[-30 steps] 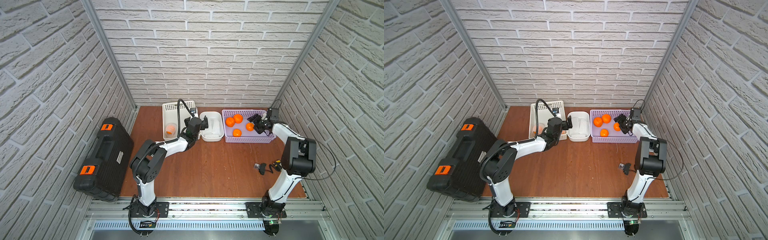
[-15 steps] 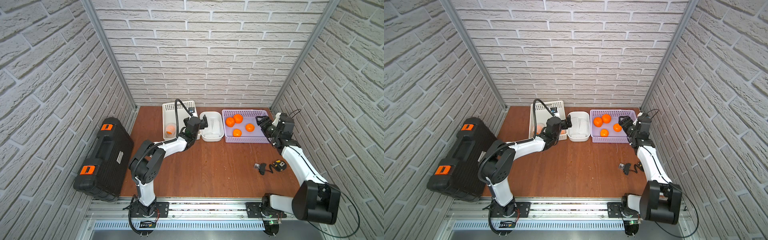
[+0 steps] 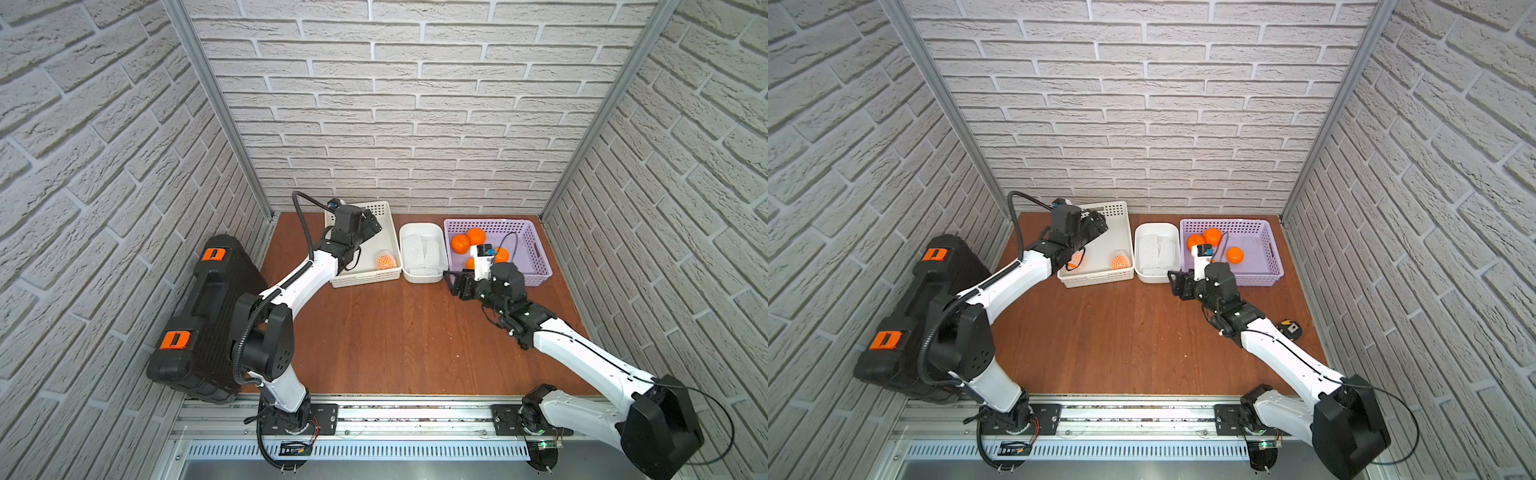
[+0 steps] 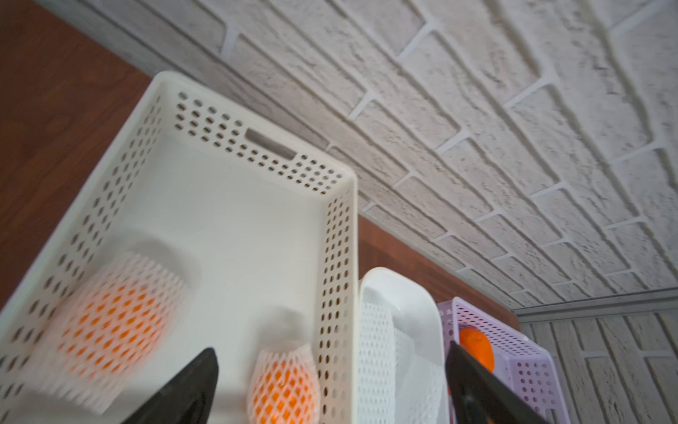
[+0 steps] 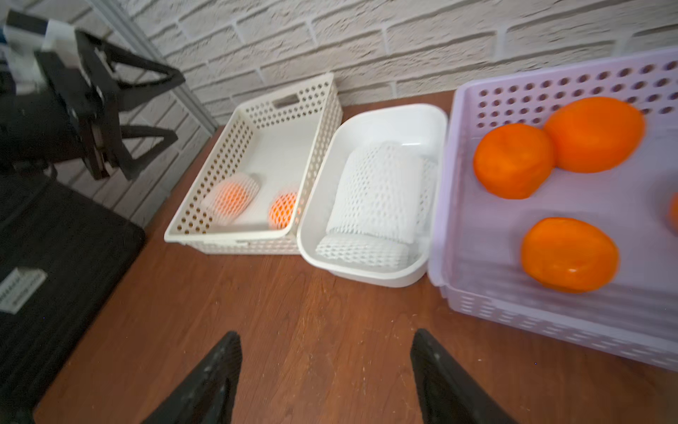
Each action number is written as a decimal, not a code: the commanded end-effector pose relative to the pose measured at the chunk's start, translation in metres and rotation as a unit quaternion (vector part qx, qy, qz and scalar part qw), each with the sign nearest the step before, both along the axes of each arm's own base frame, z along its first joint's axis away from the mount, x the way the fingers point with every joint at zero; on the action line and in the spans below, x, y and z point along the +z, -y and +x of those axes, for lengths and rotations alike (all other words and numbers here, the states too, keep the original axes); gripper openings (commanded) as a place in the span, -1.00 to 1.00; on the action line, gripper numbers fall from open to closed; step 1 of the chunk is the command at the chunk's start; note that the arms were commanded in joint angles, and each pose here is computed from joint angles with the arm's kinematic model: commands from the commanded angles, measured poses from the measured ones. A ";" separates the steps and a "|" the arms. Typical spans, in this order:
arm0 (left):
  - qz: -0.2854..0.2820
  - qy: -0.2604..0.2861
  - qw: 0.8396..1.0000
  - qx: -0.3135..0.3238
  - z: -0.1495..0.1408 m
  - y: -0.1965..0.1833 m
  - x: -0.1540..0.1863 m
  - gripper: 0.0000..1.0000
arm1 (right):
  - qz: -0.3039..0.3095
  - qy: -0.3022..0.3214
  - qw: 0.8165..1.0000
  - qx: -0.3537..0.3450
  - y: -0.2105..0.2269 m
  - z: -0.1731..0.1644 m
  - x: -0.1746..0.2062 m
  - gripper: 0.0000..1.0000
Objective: Remove foam nets from oranges
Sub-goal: Adjust the orange in the basket, then pick up the orange from the basket.
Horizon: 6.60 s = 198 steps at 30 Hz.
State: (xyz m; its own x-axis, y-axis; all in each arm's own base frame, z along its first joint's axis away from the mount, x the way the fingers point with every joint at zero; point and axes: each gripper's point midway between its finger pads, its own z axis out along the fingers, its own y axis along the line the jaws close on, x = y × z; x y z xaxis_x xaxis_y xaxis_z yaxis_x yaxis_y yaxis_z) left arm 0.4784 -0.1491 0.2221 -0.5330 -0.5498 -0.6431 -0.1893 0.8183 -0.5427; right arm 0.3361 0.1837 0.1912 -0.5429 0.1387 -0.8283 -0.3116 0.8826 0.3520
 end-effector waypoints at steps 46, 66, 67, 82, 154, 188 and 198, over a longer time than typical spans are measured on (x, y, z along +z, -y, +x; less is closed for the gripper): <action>0.280 -0.368 0.875 -0.143 0.028 -0.057 -0.140 0.78 | -0.079 0.028 0.986 0.146 -0.089 -0.023 -0.019 0.40; 0.192 -0.374 0.889 -0.181 0.015 -0.013 -0.141 0.76 | -0.077 0.030 0.985 0.150 -0.089 -0.025 -0.017 0.40; 0.192 -0.370 0.890 -0.182 0.015 -0.010 -0.138 0.76 | -0.077 0.030 0.985 0.149 -0.089 -0.025 -0.017 0.40; 0.274 -0.328 0.894 -0.132 0.025 -0.032 -0.103 0.77 | -0.078 0.025 0.984 0.157 -0.092 -0.026 -0.018 0.39; 0.198 -0.399 0.888 -0.115 0.019 -0.017 -0.165 0.14 | -0.025 0.020 0.998 0.050 -0.042 -0.009 -0.017 1.00; -0.344 -0.211 0.903 0.144 -0.078 0.018 -0.008 0.13 | 0.238 -0.087 0.951 0.175 -0.161 -0.004 0.047 0.07; -0.370 -0.206 0.895 0.141 -0.101 0.016 -0.002 0.12 | 0.238 -0.086 0.953 0.167 -0.185 -0.003 0.042 -0.29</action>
State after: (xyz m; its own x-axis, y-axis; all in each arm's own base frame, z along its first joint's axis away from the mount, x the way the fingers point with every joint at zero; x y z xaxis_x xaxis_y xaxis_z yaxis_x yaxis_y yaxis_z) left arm 0.3780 -0.1621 0.2060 -0.4132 -0.8970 0.1568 -0.6752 0.1862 -0.7138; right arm 0.3289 0.3657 0.1949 -0.8013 0.2125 -0.5592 -0.3964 0.5115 0.7624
